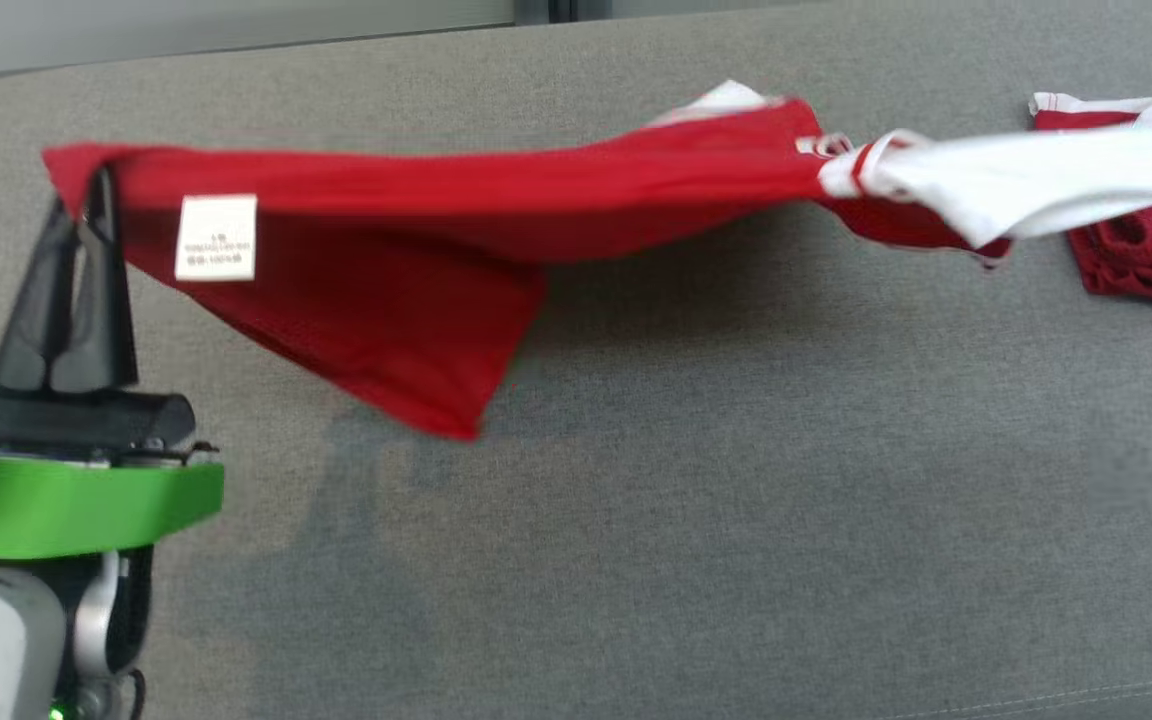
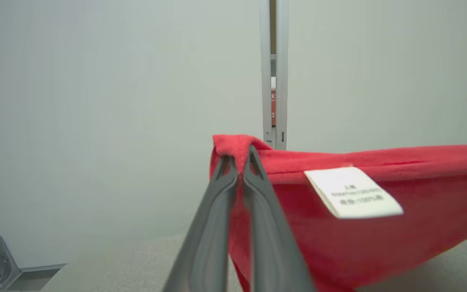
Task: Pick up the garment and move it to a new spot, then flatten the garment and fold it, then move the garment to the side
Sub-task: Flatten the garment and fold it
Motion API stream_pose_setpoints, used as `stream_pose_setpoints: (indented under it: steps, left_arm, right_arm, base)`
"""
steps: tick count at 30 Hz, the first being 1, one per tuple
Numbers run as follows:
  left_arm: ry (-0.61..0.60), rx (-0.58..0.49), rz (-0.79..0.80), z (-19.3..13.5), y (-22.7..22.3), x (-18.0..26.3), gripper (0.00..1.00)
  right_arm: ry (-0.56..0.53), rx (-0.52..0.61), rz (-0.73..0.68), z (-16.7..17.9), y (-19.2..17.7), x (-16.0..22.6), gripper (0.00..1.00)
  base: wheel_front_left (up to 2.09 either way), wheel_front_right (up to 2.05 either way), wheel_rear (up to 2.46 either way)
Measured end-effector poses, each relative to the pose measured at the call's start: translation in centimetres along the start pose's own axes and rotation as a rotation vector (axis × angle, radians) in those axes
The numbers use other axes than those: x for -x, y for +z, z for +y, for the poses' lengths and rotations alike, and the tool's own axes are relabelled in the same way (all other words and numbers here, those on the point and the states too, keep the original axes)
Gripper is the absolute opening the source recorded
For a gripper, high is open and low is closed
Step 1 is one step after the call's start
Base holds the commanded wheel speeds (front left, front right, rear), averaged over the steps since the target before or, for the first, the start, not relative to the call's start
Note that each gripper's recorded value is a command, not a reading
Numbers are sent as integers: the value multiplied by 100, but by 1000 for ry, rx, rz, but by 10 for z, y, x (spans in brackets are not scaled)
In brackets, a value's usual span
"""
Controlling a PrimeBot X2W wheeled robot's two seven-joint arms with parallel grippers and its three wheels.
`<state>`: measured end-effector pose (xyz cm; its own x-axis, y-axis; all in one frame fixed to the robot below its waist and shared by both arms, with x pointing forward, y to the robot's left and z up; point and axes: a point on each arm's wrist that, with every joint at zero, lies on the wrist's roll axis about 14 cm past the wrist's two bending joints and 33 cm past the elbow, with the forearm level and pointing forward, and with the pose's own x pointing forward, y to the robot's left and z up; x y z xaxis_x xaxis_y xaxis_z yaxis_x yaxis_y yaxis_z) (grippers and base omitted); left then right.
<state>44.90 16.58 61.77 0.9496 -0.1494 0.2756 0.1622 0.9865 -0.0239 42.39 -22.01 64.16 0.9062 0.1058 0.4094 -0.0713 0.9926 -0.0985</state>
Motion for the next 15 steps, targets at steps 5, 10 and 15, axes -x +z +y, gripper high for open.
stream_pose_setpoints:
  steps: [5,10,15]
  left_arm:
    - [-49,-92,-276,-7,100,-15,0]
    - [-94,-150,-476,-20,179,-18,0]
    - [-133,-137,-481,-29,190,-34,0]
  right_arm:
    - [6,145,-226,-18,91,-22,0]
    - [6,229,-400,-29,167,-31,0]
    - [4,221,-426,-39,186,-43,0]
  base:
    - [0,0,0]
    - [0,0,0]
    - [0,0,0]
